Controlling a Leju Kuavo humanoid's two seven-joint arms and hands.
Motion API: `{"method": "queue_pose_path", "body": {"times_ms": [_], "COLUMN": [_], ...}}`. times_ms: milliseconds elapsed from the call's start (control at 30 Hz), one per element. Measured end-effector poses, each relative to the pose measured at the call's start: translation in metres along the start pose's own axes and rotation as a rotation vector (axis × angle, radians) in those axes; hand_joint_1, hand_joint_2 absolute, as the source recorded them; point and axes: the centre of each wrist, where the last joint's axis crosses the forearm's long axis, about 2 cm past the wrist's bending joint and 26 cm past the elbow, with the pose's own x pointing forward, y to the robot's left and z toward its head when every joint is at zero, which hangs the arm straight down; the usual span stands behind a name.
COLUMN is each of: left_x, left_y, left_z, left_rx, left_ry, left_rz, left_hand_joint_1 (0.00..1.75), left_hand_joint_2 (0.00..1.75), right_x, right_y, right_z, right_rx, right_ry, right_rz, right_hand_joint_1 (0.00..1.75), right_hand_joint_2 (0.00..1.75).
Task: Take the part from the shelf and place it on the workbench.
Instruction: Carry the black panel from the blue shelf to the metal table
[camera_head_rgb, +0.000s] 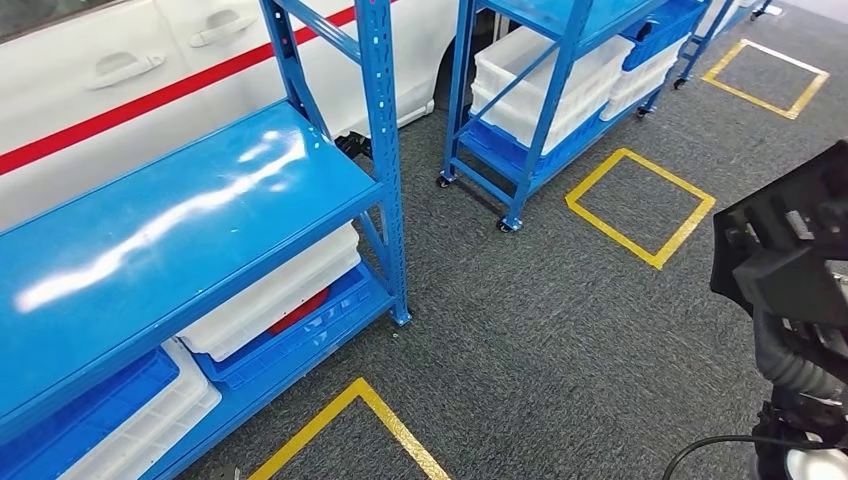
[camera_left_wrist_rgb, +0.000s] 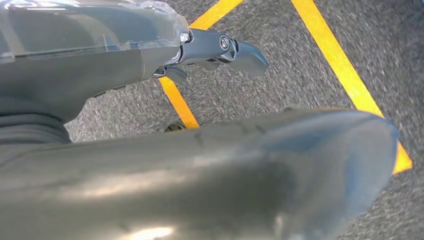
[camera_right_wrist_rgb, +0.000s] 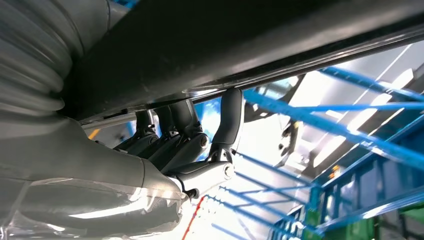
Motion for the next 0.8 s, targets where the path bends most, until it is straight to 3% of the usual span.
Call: {"method": "queue_pose_path", "body": {"times_ms": [800], "left_x": [0.005], "left_y": [0.003], "left_z": [-0.002], "left_rx": [0.074], "left_ry": [0.020], "left_rz": [0.032], "left_hand_joint_1": [0.00], "left_hand_joint_2": [0.00], "right_x": [0.002], "right_y": [0.052], "right_z": [-0.027], "right_rx": [0.006], "right_ry": [-0.024], "right_rz": [-0.101], "right_hand_joint_1": [1.75], "right_hand_joint_2": [1.75]}}
